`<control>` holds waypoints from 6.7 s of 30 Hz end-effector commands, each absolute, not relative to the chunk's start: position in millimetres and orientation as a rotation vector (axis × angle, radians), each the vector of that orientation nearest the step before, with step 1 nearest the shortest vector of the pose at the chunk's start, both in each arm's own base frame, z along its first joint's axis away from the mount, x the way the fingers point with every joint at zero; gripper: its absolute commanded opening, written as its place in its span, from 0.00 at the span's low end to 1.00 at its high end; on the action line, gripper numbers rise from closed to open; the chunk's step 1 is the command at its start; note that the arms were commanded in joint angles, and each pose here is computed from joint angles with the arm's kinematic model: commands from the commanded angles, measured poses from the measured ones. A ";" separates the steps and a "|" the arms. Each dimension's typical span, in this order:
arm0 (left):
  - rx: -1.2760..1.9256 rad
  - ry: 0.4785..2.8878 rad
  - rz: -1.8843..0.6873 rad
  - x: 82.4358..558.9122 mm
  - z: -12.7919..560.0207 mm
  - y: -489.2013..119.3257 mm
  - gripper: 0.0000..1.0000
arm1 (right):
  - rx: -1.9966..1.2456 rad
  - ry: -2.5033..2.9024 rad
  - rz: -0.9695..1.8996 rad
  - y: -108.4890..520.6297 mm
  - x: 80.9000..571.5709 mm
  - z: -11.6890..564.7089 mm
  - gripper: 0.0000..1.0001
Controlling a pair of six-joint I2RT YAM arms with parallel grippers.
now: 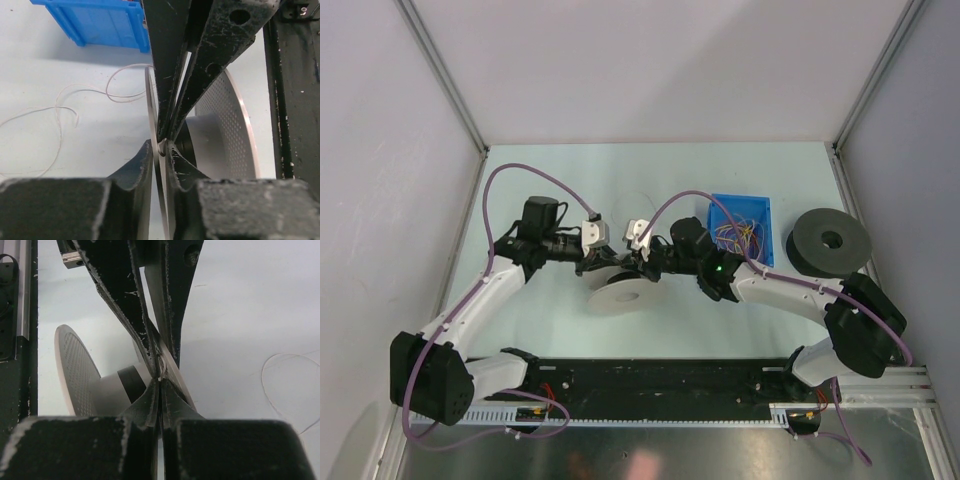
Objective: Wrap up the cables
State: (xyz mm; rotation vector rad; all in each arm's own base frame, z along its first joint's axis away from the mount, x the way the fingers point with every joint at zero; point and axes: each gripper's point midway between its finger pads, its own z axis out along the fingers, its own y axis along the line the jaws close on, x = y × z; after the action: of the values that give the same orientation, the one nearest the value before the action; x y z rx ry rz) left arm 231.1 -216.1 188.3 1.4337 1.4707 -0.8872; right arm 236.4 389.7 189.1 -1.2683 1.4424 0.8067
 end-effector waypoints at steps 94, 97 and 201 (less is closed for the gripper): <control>1.526 1.379 -0.842 241.2 194.3 -233.7 0.33 | -1.293 1.391 1.019 386.3 253.0 201.4 0.00; 1.527 1.387 -0.845 241.8 192.9 -234.5 0.25 | -1.292 1.390 1.011 386.2 254.3 201.3 0.00; 0.377 1.649 -0.745 332.3 382.5 -109.6 0.00 | -0.822 1.717 1.113 340.8 315.1 150.4 0.00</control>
State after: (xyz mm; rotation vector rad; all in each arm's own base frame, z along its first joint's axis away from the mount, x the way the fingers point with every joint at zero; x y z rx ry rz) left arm 310.5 -125.8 312.1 0.6744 1.7382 -0.7796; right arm 298.4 334.2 103.8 -0.8225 1.8434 1.1797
